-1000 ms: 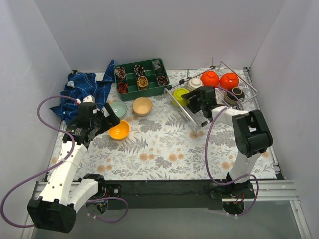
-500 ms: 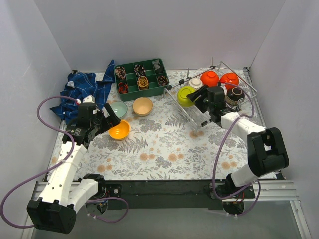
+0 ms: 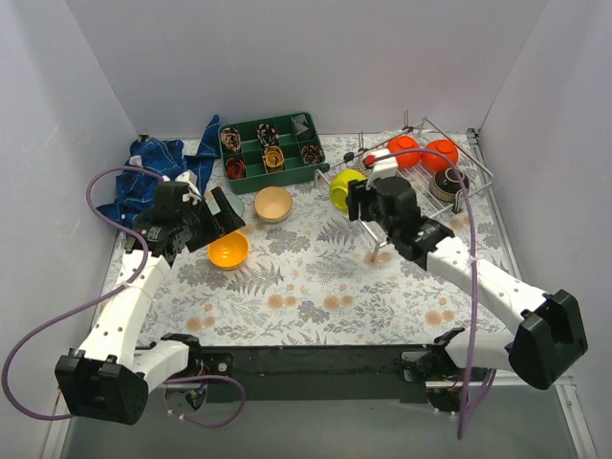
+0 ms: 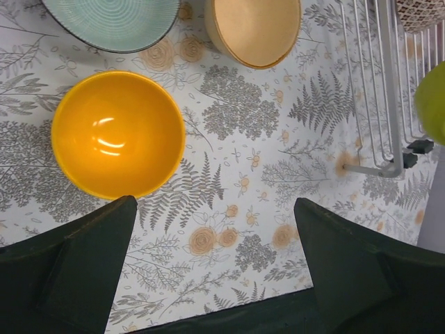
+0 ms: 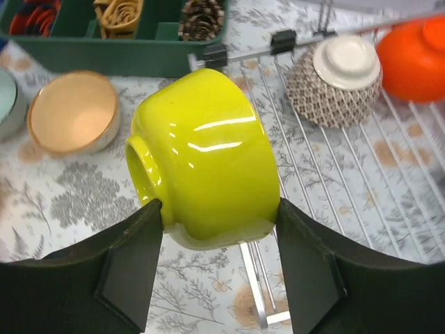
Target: Unload the bowls from the dish rack
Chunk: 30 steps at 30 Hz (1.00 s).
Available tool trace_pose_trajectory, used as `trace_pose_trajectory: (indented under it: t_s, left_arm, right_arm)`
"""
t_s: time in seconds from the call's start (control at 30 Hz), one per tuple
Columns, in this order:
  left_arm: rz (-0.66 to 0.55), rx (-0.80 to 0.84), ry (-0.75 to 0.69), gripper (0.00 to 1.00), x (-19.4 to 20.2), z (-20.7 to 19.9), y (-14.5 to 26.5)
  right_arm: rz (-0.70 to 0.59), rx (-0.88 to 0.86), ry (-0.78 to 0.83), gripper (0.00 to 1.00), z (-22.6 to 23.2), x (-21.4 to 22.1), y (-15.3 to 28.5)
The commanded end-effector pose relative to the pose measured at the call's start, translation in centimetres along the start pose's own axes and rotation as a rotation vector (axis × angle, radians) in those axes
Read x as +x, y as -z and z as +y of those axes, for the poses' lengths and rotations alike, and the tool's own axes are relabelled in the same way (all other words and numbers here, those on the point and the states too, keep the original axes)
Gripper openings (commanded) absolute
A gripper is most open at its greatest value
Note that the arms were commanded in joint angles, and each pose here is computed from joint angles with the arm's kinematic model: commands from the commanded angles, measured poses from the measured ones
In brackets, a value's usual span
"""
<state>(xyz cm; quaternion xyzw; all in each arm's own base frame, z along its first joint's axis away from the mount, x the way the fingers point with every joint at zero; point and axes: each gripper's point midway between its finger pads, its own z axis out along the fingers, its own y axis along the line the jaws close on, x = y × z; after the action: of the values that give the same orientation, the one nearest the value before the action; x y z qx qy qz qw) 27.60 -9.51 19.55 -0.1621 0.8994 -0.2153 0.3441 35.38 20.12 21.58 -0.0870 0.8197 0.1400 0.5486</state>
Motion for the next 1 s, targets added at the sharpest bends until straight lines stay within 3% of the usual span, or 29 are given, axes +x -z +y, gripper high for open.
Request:
trace_pose_trajectory:
  t_s: [0.0,0.23,0.47,0.5,0.53,0.63,0.83,0.97]
  left_arm:
    - [0.025,0.122,-0.028,0.98,-1.2,-3.4,0.9]
    - [0.067,0.169,-0.021,0.98,-2.0,-5.4,1.0]
    - [0.141,0.205,-0.010,0.98,-0.3,-7.4,0.4]
    - [0.153,0.207,-0.004,0.98,0.0,-7.7,0.2]
    - [0.160,0.212,-0.007,0.98,0.2,-8.1,0.1]
    - [0.191,0.210,-0.021,0.98,1.2,-9.3,-0.4]
    - [0.189,0.202,-0.018,0.98,1.5,-10.3,-1.0]
    - [0.250,0.160,-0.021,0.98,2.8,-9.4,-2.4]
  right_arm:
    - [-0.143,0.094,0.442,0.04,2.0,-3.8,3.5]
    - [-0.270,0.234,0.894,0.01,6.9,-1.1,7.5]
    - [-0.432,0.304,1.110,0.01,10.5,-0.8,9.3]
    - [-0.519,0.335,1.029,0.01,11.0,-1.8,10.0]
    - [-0.546,0.384,1.141,0.01,11.2,-2.3,10.9]
    - [-0.581,0.489,1.229,0.01,12.1,-2.0,11.1]
    - [-0.641,0.459,1.250,0.01,15.5,-0.7,11.0]
    - [-0.658,0.444,1.258,0.02,16.7,-0.4,10.9]
